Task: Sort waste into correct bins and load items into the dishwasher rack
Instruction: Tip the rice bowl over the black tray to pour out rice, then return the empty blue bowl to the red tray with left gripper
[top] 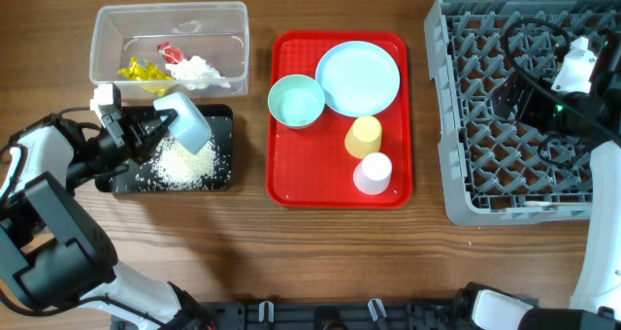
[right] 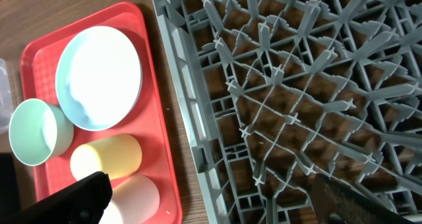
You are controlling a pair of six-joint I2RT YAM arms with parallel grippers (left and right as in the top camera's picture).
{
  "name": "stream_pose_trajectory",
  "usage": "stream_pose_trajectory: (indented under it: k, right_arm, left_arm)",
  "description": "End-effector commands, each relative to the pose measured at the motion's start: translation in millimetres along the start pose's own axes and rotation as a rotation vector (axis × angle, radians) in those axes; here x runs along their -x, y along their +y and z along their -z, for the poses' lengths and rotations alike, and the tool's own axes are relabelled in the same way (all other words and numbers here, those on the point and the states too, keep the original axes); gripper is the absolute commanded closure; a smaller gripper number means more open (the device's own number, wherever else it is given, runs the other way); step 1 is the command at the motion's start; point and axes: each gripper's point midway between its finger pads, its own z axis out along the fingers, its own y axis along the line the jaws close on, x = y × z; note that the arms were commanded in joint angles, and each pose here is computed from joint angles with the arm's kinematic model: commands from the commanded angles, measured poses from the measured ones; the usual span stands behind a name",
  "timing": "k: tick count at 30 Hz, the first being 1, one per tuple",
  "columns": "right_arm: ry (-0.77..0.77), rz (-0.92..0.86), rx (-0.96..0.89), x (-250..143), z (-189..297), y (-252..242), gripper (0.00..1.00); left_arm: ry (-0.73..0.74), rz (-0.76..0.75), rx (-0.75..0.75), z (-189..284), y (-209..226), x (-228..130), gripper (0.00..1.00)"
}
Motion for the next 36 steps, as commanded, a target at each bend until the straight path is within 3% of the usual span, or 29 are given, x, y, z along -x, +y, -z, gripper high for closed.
stream_pose_trajectory:
  k: [1,5,7,13,17,23,25,26,27,29,31,34,36]
  right_arm:
    - [0.007,0.008,-0.003,0.8,-3.2,-1.3,0.0]
    - [0.002,0.006,-0.001,1.9,-3.2,-1.0,0.0]
    - [0.002,0.006,0.001,2.0,-3.2,-0.6,0.0]
    - [0.005,0.006,0.001,1.3,-3.2,-0.7,0.0]
    - [0.003,0.006,0.001,1.8,-3.2,-0.6,0.0]
    - [0.005,0.007,0.001,1.3,-3.2,-0.7,0.0]
    - [0.006,0.007,0.001,1.2,-3.2,-0.7,0.0]
    - [0.006,0.007,0.001,1.1,-3.2,-0.7,0.0]
    - [0.007,0.007,0.001,0.9,-3.2,-0.7,0.0]
    - [0.006,0.008,0.001,1.1,-3.2,-0.7,0.0]
    - [0.007,0.039,0.022,0.8,-3.2,3.2,0.0]
    - [-0.012,0.106,0.08,5.2,-3.6,25.0,0.01]
    - [-0.01,0.153,0.115,3.3,-6.3,49.1,0.0]
  left_arm:
    - [0.018,-0.165,0.008,-4.0,-26.2,-5.4,0.96]
    - [0.241,-0.462,0.312,-33.3,-61.5,-39.5,0.96]
    - [0.317,-0.565,0.585,-55.9,-53.6,-49.9,0.96]
    - [0.492,-0.823,1.064,-132.2,2.3,-100.4,0.96]
    - [0.664,-0.89,1.109,-179.8,54.3,-146.0,0.96]
    - [0.78,-0.883,1.183,-193.1,111.0,-163.5,0.96]
    - [0.771,-0.889,1.171,-196.8,110.7,-162.7,0.88]
    - [0.768,-0.889,1.163,-198.6,110.3,-163.0,0.77]
    - [0.767,-0.889,1.156,-199.9,110.0,-163.4,0.56]
    - [0.774,-0.878,1.131,-202.7,109.0,-166.9,0.32]
    - [0.756,-0.836,1.086,-208.8,101.8,-171.3,0.31]
    - [0.584,-0.782,0.936,-226.3,34.5,-147.1,0.28]
    - [0.429,-0.799,0.88,-219.9,-16.4,-114.7,0.14]
